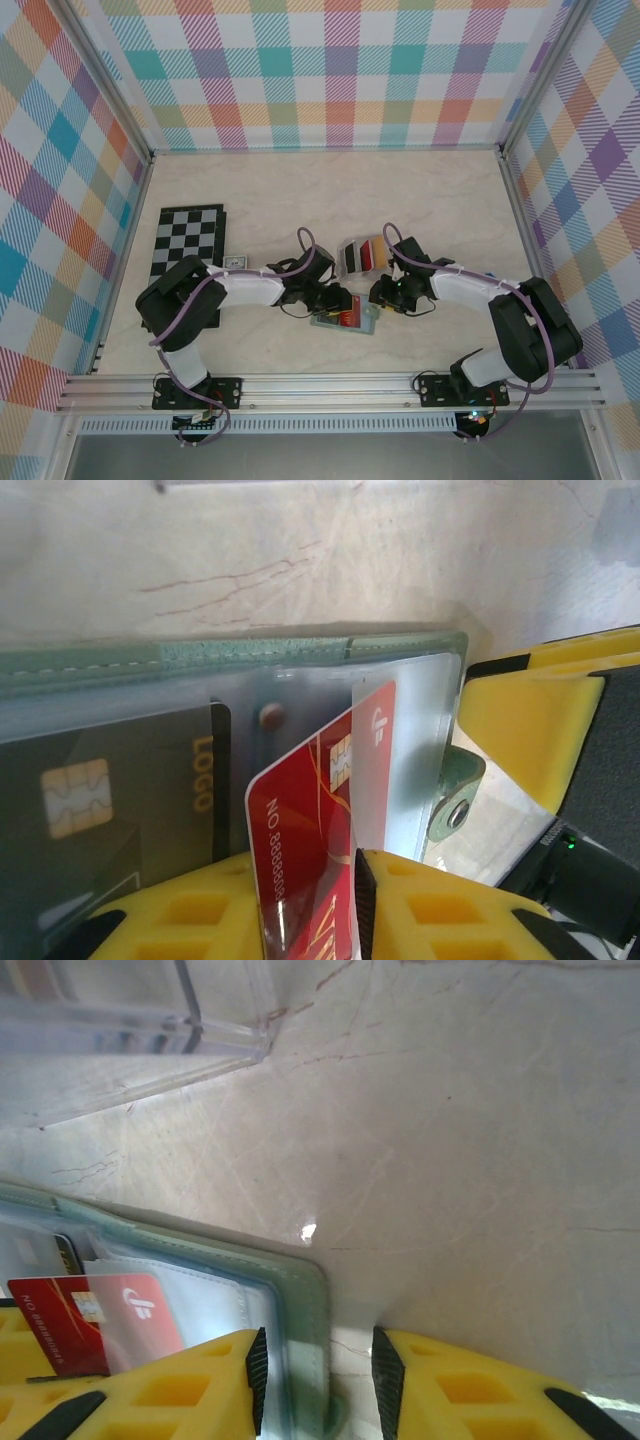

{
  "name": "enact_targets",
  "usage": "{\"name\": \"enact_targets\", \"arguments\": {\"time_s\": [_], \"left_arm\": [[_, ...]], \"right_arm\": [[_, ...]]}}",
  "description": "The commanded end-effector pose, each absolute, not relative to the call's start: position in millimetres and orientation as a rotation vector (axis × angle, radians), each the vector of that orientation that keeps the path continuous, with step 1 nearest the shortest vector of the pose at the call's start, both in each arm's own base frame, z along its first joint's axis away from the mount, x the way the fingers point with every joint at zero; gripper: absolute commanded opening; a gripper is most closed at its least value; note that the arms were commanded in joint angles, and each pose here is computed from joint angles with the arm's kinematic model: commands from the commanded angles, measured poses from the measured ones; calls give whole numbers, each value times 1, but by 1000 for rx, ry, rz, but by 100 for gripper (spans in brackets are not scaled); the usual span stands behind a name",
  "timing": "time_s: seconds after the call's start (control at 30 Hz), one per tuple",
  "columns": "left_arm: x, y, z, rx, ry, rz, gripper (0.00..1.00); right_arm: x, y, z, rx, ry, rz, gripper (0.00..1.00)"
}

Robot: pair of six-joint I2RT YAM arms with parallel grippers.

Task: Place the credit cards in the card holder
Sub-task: Insert the credit card into the card slot.

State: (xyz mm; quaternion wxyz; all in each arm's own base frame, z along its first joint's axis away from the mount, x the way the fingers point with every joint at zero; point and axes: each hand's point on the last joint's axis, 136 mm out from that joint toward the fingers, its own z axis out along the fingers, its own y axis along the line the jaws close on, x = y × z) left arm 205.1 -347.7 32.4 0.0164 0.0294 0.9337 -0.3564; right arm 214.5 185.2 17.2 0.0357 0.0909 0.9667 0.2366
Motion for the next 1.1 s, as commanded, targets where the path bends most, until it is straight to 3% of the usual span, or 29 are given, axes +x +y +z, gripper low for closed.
{"name": "enact_targets", "arguments": {"time_s": [0.0,0.5,0.7,1.07], "left_arm": [[203,-333,36,105,2930,-999,29],[214,-328,44,154,2911,-915,38],[211,-340,44,229,2929,-968,48],[203,-349,32,354,3000,-877,51]], "right_arm": [[202,183,6,288,3034,694,36],[203,207,14,277,2978,849,30],[206,213,9,323,2974,875,29],[208,213,8,387,2946,884,25]]}}
